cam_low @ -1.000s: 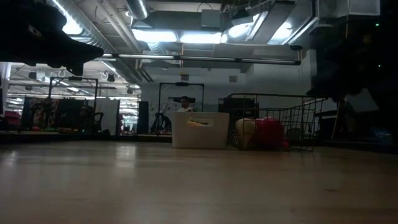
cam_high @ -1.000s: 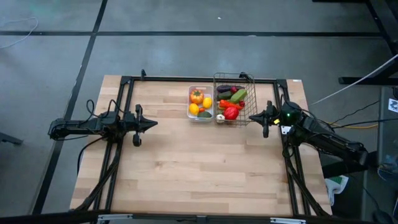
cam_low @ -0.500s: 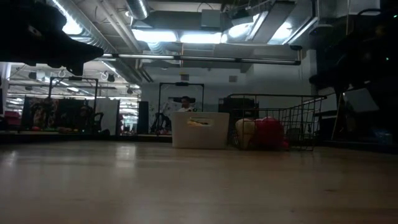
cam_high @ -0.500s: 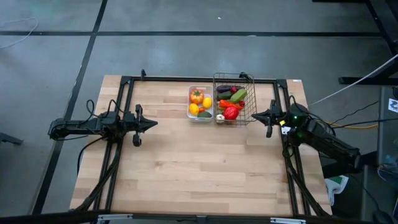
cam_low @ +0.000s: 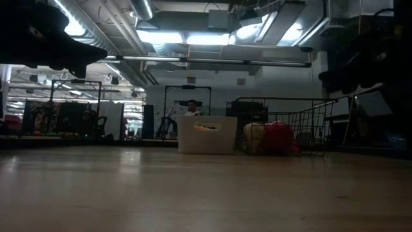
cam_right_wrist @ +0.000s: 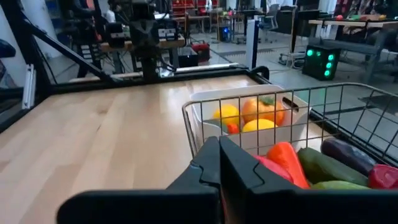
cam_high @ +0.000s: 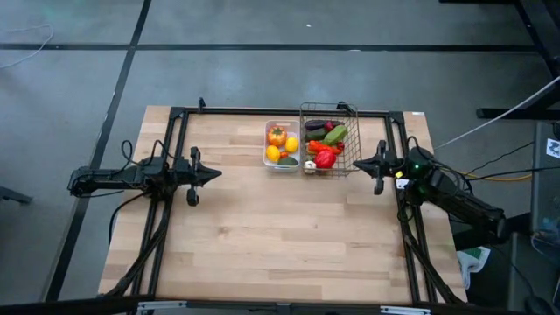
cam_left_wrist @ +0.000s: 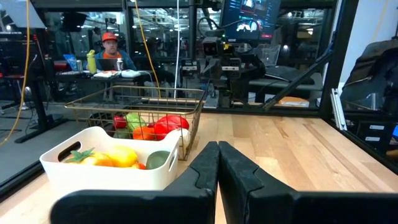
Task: Sort produce into baskets
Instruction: Return to Home Position
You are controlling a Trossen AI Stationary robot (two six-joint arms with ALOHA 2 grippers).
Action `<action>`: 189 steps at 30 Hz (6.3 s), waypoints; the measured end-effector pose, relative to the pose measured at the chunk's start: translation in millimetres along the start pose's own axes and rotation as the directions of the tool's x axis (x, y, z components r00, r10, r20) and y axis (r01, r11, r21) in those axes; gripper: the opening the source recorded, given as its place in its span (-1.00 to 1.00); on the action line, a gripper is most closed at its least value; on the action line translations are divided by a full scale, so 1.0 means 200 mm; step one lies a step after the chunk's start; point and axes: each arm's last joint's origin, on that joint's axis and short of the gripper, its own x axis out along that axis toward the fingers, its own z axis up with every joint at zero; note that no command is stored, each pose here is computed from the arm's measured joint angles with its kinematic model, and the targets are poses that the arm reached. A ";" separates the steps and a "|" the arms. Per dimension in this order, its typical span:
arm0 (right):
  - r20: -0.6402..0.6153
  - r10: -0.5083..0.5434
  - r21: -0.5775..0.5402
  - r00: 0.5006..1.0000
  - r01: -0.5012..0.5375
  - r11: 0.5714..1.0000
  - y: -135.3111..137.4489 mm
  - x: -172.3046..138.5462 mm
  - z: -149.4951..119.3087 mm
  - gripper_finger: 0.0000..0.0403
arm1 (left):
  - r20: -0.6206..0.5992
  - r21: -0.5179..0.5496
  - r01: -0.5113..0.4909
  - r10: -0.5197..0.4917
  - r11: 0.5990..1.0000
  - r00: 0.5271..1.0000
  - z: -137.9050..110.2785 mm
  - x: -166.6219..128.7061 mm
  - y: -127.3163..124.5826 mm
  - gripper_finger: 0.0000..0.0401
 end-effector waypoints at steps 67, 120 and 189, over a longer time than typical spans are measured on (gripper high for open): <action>0.118 0.105 -0.032 0.987 -0.102 0.994 0.01 0.01 0.00 -0.99 | 0.000 0.000 0.000 0.000 1.000 1.000 0.00 0.00 0.00 -0.97; 0.151 0.284 -0.051 0.947 -0.279 0.959 0.11 0.02 0.01 -0.99 | -0.001 0.000 0.000 0.000 1.000 1.000 0.00 0.00 0.00 -0.97; 0.103 0.145 -0.050 0.984 -0.141 0.989 0.20 0.03 -0.02 -0.99 | -0.001 0.000 0.000 0.000 1.000 1.000 0.00 0.00 0.00 -0.97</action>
